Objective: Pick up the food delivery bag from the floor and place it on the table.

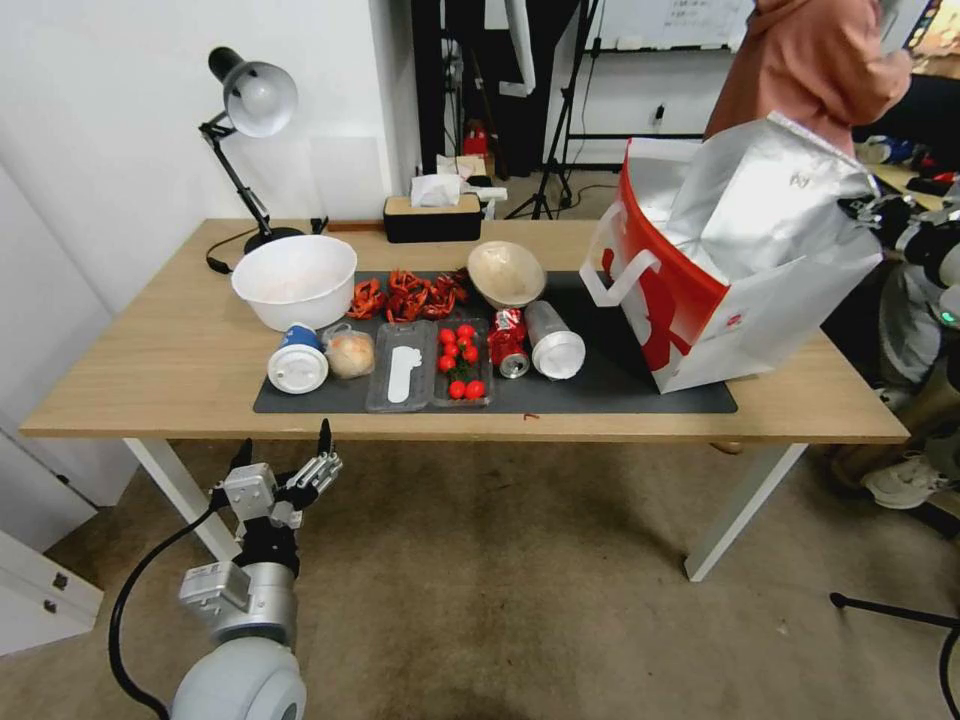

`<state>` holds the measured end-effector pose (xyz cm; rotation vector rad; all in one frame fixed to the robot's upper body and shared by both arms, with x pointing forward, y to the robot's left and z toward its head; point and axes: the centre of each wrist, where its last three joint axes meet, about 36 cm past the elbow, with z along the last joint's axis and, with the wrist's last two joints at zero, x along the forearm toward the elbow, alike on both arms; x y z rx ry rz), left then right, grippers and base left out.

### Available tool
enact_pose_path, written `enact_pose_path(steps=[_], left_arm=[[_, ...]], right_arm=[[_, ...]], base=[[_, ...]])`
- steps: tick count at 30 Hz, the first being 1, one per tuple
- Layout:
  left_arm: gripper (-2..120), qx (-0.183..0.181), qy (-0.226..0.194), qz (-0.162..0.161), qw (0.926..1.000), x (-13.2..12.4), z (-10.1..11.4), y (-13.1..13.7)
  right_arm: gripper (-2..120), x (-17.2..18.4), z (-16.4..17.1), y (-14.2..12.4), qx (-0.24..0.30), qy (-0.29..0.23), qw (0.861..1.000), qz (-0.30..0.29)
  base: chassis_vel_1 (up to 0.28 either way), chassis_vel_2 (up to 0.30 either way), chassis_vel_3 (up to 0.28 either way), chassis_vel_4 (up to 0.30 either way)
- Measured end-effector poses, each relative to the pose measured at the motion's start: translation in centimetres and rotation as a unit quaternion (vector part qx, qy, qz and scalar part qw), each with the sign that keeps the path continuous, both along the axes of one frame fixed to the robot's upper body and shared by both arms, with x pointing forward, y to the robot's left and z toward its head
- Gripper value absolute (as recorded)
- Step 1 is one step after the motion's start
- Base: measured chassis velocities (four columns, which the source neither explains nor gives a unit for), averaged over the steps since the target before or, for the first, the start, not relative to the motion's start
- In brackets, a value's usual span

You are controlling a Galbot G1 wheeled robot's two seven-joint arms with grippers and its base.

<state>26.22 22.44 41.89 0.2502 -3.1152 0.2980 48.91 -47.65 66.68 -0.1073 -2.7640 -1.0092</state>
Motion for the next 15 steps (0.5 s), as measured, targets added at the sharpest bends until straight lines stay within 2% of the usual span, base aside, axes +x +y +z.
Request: enact_pose_path(steps=[3, 4, 6, 9, 11, 13, 15], left_arm=[[100, -0.001, 0.000, 0.000, 1.0000, -0.01, 0.09, -0.02], [100, -0.001, 0.000, 0.001, 1.0000, -0.04, 0.12, -0.04], [100, -0.001, 0.000, 0.001, 1.0000, -0.07, 0.14, -0.05], [100, -0.001, 0.000, 0.001, 1.0000, -0.11, 0.20, -0.03], [100, -0.001, 0.000, 0.002, 1.0000, -0.11, 0.20, -0.02], [100, 0.000, 0.000, 0.002, 1.0000, -0.12, 0.20, 0.00], [100, 0.000, 0.000, 0.002, 1.0000, -0.12, 0.20, 0.00]], right_arm=[[14, 0.11, -0.13, 0.12, -0.001, 0.002, 1.000, 0.001], [22, 0.26, -0.14, 0.22, -0.003, 0.004, 1.000, 0.002], [26, 0.36, -0.14, 0.29, -0.005, 0.004, 1.000, 0.002], [41, 0.65, -0.06, 0.55, -0.012, 0.005, 1.000, 0.001], [43, 0.70, -0.03, 0.62, -0.014, 0.006, 1.000, 0.002], [56, 0.91, -0.19, 0.88, -0.024, 0.009, 1.000, -0.001], [58, 0.94, -0.24, 0.93, -0.026, 0.009, 1.000, -0.001]], base=[[0.000, 0.000, 0.000, 0.000], [0.000, 0.000, 0.000, 0.000], [0.000, 0.000, 0.000, 0.000], [0.000, 0.000, 0.000, 0.000], [0.000, 0.000, 0.000, 0.000], [0.000, 0.000, 0.000, 0.000], [0.000, 0.000, 0.000, 0.000]])
